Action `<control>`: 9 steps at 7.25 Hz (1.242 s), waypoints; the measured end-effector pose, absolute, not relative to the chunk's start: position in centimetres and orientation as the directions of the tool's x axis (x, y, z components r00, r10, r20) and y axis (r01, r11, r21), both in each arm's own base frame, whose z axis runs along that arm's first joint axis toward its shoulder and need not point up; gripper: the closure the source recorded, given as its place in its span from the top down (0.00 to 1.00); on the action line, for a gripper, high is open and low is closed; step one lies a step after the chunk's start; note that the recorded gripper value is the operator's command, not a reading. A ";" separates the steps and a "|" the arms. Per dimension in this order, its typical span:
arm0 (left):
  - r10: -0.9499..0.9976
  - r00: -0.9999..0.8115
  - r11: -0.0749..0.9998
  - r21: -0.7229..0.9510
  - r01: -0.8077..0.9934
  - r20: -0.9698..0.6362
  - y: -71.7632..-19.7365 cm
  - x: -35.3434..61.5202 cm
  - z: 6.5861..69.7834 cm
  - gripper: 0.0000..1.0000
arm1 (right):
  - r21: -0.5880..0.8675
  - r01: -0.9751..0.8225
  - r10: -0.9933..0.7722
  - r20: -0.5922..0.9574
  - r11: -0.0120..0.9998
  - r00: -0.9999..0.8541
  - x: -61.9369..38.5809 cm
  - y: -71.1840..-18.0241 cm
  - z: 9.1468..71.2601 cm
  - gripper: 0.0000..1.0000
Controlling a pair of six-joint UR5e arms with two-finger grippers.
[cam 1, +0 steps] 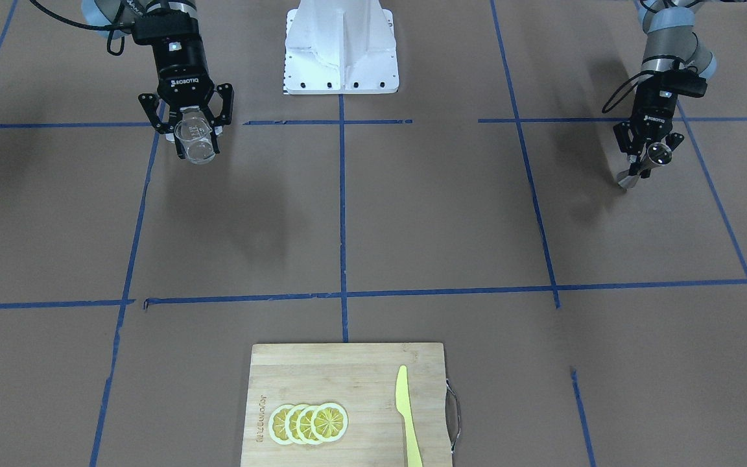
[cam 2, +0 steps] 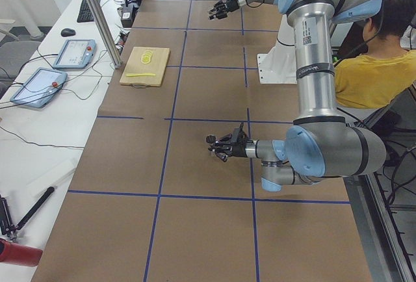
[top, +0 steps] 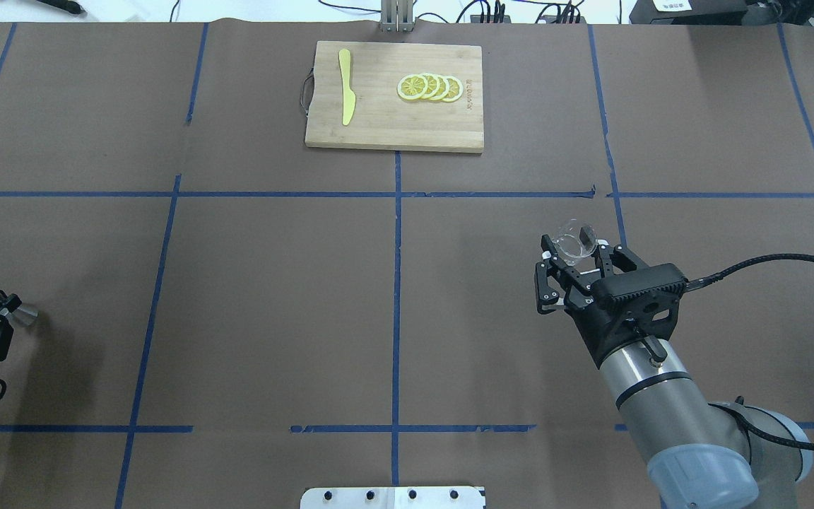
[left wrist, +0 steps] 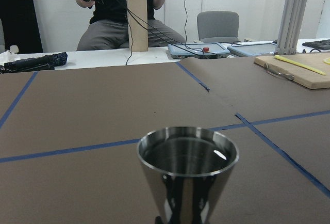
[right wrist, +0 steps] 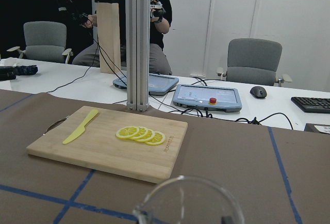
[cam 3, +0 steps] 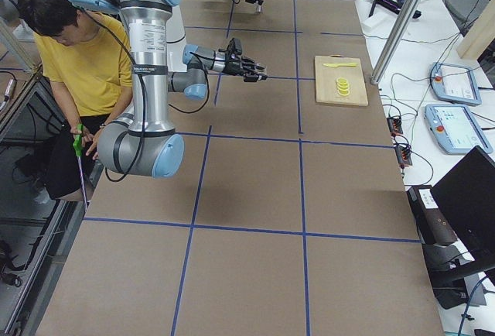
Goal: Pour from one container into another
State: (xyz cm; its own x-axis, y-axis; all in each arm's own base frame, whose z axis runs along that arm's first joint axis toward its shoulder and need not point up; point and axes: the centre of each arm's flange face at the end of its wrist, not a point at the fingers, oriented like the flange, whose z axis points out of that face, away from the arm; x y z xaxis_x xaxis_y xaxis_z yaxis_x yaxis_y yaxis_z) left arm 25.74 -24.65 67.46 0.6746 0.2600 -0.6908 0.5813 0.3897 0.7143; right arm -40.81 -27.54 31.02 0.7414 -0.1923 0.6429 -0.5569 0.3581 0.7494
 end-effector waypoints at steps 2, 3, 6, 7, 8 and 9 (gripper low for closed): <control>0.261 0.677 0.394 0.716 0.577 -0.689 -24.5 25.9 67.6 0.00 | 0.748 -0.559 -0.193 0.645 0.358 0.739 -40.8 -27.5 30.9 0.00; 0.261 0.678 0.395 0.717 0.575 -0.687 -24.5 25.9 67.7 0.00 | 0.747 -0.560 -0.193 0.646 0.358 0.739 -40.7 -27.5 30.8 0.00; 0.266 0.676 0.401 0.717 0.570 -0.687 -24.3 26.1 67.7 0.00 | 0.747 -0.561 -0.193 0.647 0.358 0.738 -40.7 -27.5 30.8 0.00; 0.268 0.675 0.402 0.717 0.570 -0.687 -24.3 26.2 67.7 0.00 | 0.746 -0.561 -0.193 0.647 0.358 0.737 -40.7 -27.5 30.8 0.00; 0.269 0.675 0.404 0.717 0.569 -0.687 -24.2 26.2 67.7 0.00 | 0.746 -0.561 -0.193 0.647 0.358 0.737 -40.7 -27.5 30.8 0.00; 0.270 0.675 0.405 0.717 0.567 -0.686 -24.2 26.3 67.7 0.00 | 0.746 -0.561 -0.193 0.647 0.358 0.737 -40.7 -27.5 30.8 0.00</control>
